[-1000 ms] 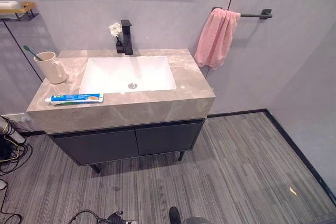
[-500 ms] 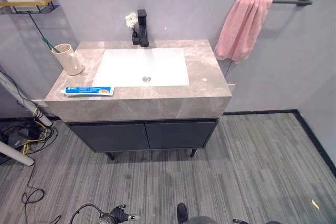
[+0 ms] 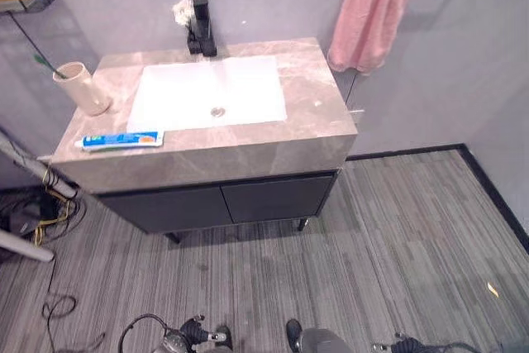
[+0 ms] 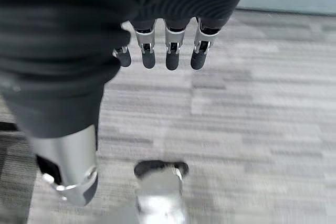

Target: Put brush and paste in cup on sink, flatten towel.

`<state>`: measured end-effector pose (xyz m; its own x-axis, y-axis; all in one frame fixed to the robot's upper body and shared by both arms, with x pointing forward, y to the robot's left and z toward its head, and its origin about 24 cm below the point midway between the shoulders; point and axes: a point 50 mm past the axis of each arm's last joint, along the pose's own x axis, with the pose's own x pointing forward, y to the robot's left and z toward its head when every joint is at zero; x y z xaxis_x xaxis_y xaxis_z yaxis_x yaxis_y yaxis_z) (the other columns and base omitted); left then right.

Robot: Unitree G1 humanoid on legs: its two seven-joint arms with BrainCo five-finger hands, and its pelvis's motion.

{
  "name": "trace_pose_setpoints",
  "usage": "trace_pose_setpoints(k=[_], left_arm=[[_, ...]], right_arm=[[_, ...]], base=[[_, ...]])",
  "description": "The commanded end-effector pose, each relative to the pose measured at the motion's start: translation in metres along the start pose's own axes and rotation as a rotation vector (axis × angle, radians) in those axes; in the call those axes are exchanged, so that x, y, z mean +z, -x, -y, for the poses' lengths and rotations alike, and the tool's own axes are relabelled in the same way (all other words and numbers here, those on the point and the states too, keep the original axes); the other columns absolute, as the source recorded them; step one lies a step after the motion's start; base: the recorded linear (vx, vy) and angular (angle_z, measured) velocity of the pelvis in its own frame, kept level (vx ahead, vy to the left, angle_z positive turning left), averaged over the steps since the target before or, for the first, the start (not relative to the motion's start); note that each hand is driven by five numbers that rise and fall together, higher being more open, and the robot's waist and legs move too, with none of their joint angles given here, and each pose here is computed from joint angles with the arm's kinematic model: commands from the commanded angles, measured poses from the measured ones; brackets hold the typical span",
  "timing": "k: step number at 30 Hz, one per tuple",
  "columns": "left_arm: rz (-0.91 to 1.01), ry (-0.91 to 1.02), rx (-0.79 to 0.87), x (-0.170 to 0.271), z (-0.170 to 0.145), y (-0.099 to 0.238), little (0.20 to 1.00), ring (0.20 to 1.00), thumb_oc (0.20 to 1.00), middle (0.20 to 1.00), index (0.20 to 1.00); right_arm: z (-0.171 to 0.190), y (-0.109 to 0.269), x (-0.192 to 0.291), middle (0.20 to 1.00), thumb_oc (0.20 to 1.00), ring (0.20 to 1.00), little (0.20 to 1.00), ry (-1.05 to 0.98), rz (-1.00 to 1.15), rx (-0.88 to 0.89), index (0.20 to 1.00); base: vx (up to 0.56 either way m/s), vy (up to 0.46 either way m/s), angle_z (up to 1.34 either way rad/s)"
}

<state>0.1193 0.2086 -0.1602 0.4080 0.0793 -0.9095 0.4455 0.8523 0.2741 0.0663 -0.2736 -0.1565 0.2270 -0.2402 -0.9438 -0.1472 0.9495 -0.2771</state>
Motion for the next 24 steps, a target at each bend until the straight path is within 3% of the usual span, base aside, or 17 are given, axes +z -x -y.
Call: trace_pose_setpoints(k=[1, 8, 14, 24], left_arm=[[0.025, -0.059, 0.04, 0.006, -0.021, 0.0, 1.0, 1.0, 1.0, 1.0, 1.0], [-0.012, -0.044, 0.027, -0.007, -0.016, 0.002, 1.0, 1.0, 1.0, 1.0, 1.0], [-0.005, -0.023, 0.023, -0.006, -0.016, 0.002, 1.0, 1.0, 1.0, 1.0, 1.0], [-0.033, 0.01, 0.017, -0.013, -0.014, 0.003, 1.0, 1.0, 1.0, 1.0, 1.0]], right_arm=[[-0.008, -0.002, 0.019, 1.0, 1.0, 1.0, 1.0, 0.114, 0.055, 0.022, 1.0], [-0.025, -0.002, 0.038, 1.0, 1.0, 1.0, 1.0, 0.194, 0.119, 0.068, 1.0], [-0.021, -0.002, 0.028, 1.0, 1.0, 1.0, 1.0, 0.152, 0.093, 0.053, 1.0], [-0.021, -0.001, 0.01, 1.0, 1.0, 1.0, 1.0, 0.129, 0.036, 0.059, 1.0]], base=[[0.02, 0.274, -0.31], [0.02, 0.157, -0.19], [0.02, 0.181, -0.01], [0.18, -0.017, 0.1]])
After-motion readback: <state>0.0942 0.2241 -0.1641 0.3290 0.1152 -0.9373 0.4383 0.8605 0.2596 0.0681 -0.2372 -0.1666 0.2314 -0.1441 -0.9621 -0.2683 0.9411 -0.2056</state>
